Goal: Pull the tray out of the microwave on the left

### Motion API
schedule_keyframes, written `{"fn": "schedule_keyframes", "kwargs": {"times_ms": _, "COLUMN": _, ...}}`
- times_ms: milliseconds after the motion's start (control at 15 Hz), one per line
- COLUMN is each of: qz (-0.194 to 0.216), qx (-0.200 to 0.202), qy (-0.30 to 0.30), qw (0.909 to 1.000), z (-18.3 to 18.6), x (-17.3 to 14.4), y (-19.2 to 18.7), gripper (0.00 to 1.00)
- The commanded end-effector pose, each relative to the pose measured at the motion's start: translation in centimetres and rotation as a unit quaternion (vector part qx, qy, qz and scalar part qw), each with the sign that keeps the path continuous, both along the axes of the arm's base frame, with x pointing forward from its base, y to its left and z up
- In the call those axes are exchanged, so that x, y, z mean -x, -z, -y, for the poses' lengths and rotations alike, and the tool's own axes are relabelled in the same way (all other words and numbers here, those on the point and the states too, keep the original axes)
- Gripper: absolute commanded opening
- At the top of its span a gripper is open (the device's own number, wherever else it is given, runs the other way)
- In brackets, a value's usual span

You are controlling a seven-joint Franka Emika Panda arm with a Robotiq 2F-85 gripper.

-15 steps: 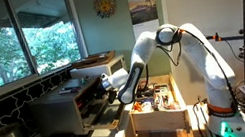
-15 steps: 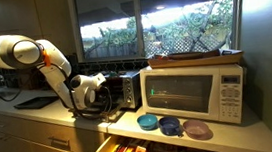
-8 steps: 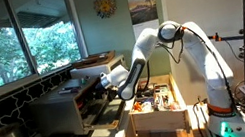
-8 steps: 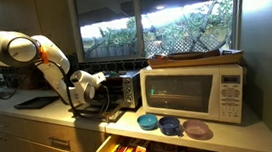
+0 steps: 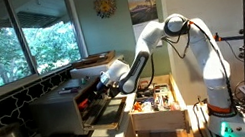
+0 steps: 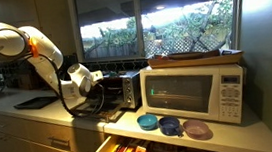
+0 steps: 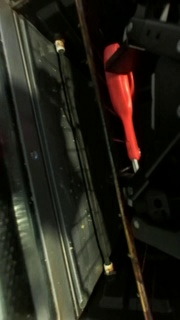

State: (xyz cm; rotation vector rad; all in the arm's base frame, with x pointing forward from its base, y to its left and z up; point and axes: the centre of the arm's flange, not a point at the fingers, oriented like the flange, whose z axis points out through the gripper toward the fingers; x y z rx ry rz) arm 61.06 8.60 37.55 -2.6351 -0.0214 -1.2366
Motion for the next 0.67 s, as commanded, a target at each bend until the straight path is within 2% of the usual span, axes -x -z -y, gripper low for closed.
{"fn": "schedule_keyframes", "kwargs": {"times_ms": 0, "qz": -0.078, "qx": -0.001, "qy": 0.000, "qw": 0.9969, "z": 0.9, "x": 3.6, "y": -0.7, "gripper": 1.00}}
{"fn": "schedule_keyframes", "kwargs": {"times_ms": 200, "qz": -0.108, "qx": 0.007, "qy": 0.008, "qw": 0.9941, "z": 1.2, "x": 4.9, "y": -1.2, "gripper": 1.00}}
{"fn": "schedule_keyframes", "kwargs": {"times_ms": 600, "qz": -0.138, "qx": 0.010, "qy": 0.030, "qw": 0.9900, "z": 1.9, "x": 7.0, "y": -2.5, "gripper": 1.00}}
